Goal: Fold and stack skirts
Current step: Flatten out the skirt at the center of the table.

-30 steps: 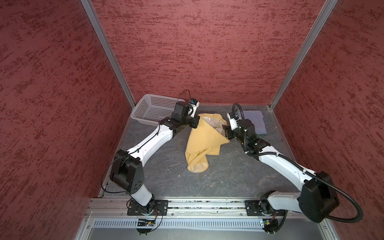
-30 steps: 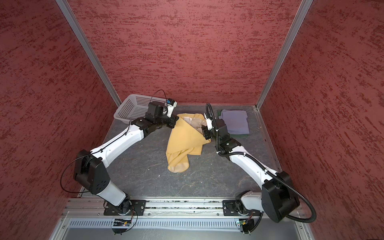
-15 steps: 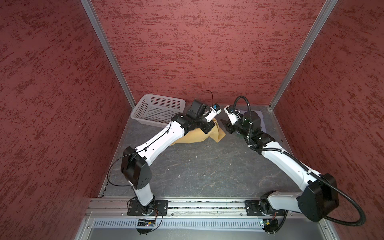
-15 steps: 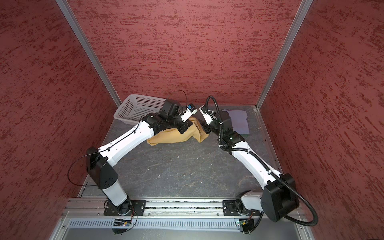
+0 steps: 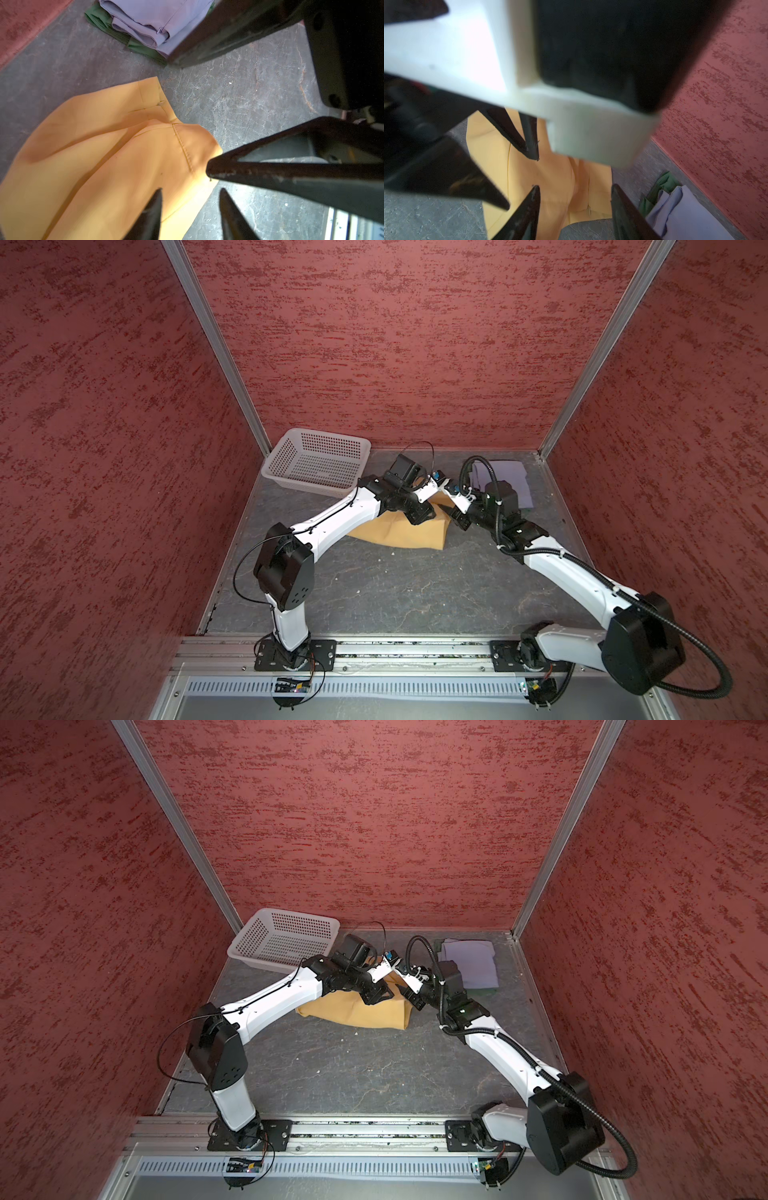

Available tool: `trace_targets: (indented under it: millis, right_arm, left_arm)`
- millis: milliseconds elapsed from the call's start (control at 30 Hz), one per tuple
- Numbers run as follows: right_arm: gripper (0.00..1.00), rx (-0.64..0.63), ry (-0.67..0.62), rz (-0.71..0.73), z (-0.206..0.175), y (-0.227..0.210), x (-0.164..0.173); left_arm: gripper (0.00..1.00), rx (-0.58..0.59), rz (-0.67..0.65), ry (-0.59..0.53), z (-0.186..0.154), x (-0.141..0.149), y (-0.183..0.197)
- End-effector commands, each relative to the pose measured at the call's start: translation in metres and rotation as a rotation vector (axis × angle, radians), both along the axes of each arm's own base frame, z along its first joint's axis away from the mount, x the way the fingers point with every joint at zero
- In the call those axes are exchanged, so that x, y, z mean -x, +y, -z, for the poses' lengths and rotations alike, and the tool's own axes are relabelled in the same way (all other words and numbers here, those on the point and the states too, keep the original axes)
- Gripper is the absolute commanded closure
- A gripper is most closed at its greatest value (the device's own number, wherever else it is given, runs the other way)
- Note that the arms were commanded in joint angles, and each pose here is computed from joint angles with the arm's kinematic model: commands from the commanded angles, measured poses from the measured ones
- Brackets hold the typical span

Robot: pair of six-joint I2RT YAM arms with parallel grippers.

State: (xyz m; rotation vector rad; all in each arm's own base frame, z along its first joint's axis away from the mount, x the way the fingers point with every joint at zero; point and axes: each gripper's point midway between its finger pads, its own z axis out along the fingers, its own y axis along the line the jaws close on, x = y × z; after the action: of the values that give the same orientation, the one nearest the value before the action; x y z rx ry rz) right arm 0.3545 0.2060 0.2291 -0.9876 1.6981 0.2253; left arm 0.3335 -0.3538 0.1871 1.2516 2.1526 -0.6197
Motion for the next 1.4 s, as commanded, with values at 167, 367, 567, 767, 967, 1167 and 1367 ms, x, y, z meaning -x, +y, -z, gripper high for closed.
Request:
trace_targets:
  millis: [167, 367, 567, 767, 967, 1167, 1367]
  right_arm:
    - [0.45, -0.006, -0.036, -0.022, -0.012, -0.004, 0.006]
    - [0.45, 0.056, 0.110, -0.042, 0.027, -0.003, 0.016]
    - [0.44, 0.185, 0.125, -0.228, 0.076, 0.002, 0.057]
    - [0.45, 0.184, 0.216, -0.193, 0.095, 0.000, 0.055]
    - [0.45, 0.139, 0.296, -0.104, 0.103, 0.000, 0.034]
    - [0.48, -0.061, 0.503, 0.053, 0.094, -0.016, -0.001]
    - [0.51, -0.245, 0.673, 0.196, 0.093, -0.038, -0.026]
  left_arm:
    - [0.31, 0.030, -0.054, -0.019, -0.004, -0.004, 0.014]
    - [0.30, 0.045, -0.242, -0.032, -0.006, -0.029, 0.064]
    - [0.31, 0.086, -0.409, -0.030, -0.007, -0.044, 0.112]
    - [0.30, 0.111, -0.510, -0.036, -0.005, -0.049, 0.140]
    - [0.31, 0.121, -0.556, -0.019, 0.002, -0.050, 0.153]
    - [0.30, 0.122, -0.550, -0.001, 0.008, -0.046, 0.153]
    - [0.31, 0.095, -0.558, 0.041, 0.024, -0.044, 0.152]
